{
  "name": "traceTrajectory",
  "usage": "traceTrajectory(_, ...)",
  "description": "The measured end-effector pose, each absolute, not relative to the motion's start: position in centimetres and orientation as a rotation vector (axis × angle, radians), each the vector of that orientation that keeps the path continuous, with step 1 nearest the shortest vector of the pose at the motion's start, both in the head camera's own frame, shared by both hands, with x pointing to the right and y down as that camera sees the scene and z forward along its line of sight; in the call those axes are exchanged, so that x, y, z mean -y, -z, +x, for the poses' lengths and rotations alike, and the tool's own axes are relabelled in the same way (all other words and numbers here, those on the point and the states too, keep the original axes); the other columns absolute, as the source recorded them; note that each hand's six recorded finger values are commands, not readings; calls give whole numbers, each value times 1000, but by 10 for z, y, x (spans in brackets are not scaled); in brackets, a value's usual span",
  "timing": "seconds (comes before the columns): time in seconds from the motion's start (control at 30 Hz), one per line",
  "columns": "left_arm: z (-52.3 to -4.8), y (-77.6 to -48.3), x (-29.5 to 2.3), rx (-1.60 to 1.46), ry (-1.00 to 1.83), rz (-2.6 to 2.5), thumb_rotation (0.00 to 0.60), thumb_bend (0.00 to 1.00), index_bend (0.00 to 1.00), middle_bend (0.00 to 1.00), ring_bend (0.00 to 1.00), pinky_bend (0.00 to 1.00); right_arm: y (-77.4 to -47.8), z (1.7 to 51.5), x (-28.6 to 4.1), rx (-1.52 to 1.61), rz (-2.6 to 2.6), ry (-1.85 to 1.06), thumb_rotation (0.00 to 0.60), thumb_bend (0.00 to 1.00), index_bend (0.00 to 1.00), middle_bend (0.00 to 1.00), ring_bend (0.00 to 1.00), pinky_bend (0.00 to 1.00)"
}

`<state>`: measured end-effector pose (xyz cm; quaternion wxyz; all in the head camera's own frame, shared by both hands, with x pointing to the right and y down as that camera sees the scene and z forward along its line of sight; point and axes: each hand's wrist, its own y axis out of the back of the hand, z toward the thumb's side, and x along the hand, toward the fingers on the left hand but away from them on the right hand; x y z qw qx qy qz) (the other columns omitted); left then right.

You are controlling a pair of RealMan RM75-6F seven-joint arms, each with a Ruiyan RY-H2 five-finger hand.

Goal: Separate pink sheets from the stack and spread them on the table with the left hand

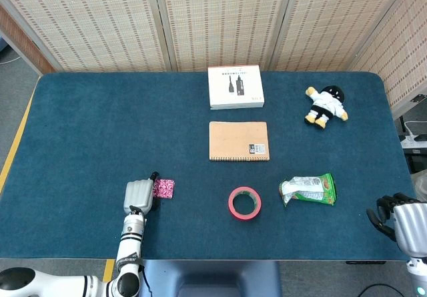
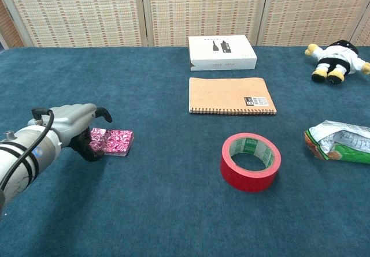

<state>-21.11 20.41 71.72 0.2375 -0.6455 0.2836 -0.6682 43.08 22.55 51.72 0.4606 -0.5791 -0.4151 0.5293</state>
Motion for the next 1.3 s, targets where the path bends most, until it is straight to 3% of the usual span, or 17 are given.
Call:
traceTrajectory(0.47,-211,-726,-205,-791,1839,-1723,600,341,266,1000,1000,1000,-518,430,-226,1018,-1431,-1301,600,169,853,786,660,842)
traceTrajectory(1.3,-207,-727,-211,-796,1833,-1769,600,339,235,998,1000,1000,-519,429,-226,1011,-1438,-1298,600,168,853,786,660,842)
